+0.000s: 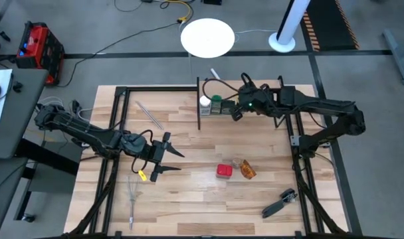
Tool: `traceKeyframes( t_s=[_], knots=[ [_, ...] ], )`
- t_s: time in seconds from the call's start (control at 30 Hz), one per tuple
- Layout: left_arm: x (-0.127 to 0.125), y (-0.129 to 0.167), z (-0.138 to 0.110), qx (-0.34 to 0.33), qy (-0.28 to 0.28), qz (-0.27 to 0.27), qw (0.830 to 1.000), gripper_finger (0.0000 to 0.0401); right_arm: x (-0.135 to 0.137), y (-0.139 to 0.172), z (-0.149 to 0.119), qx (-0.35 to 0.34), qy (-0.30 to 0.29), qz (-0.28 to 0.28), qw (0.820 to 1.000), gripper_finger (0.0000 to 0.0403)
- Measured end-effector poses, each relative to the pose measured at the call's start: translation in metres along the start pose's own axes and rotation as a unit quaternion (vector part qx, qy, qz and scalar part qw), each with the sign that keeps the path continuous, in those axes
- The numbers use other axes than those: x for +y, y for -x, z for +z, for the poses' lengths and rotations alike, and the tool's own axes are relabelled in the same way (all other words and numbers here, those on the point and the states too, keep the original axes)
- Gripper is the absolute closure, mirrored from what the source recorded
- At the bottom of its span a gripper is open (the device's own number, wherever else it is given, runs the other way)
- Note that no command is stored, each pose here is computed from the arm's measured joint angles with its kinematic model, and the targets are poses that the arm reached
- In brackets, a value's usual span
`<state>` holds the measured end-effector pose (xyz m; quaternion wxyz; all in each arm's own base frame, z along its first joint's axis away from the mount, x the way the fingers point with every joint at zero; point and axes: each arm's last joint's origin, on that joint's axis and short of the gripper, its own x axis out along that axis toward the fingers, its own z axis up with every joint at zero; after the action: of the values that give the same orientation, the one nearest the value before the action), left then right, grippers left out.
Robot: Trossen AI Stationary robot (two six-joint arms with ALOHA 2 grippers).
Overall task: Shelf spices
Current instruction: Put the brown seasoning bottle on the shelf
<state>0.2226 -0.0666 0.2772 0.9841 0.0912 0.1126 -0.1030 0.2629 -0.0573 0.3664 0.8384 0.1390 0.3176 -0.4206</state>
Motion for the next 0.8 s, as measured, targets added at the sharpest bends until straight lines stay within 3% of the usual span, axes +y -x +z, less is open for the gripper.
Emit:
traceKeyframes(
  t_s=[0.17,0.47,0.8],
  knots=[
    [0.0,0.0,0.0,0.0,0.001,0.0,1.0,0.0182,-0.006,0.005,0.011,-0.014,0.0,-0.003,1.0,0.0401],
    [0.0,0.0,0.0,0.0,0.004,0.0,1.0,0.0182,-0.021,-0.003,0.005,0.039,-0.009,-0.051,0.998,0.0401],
    [0.0,0.0,0.0,0.0,0.004,0.0,1.0,0.0182,-0.014,-0.002,-0.002,0.061,-0.012,-0.044,0.997,0.0401]
  ],
)
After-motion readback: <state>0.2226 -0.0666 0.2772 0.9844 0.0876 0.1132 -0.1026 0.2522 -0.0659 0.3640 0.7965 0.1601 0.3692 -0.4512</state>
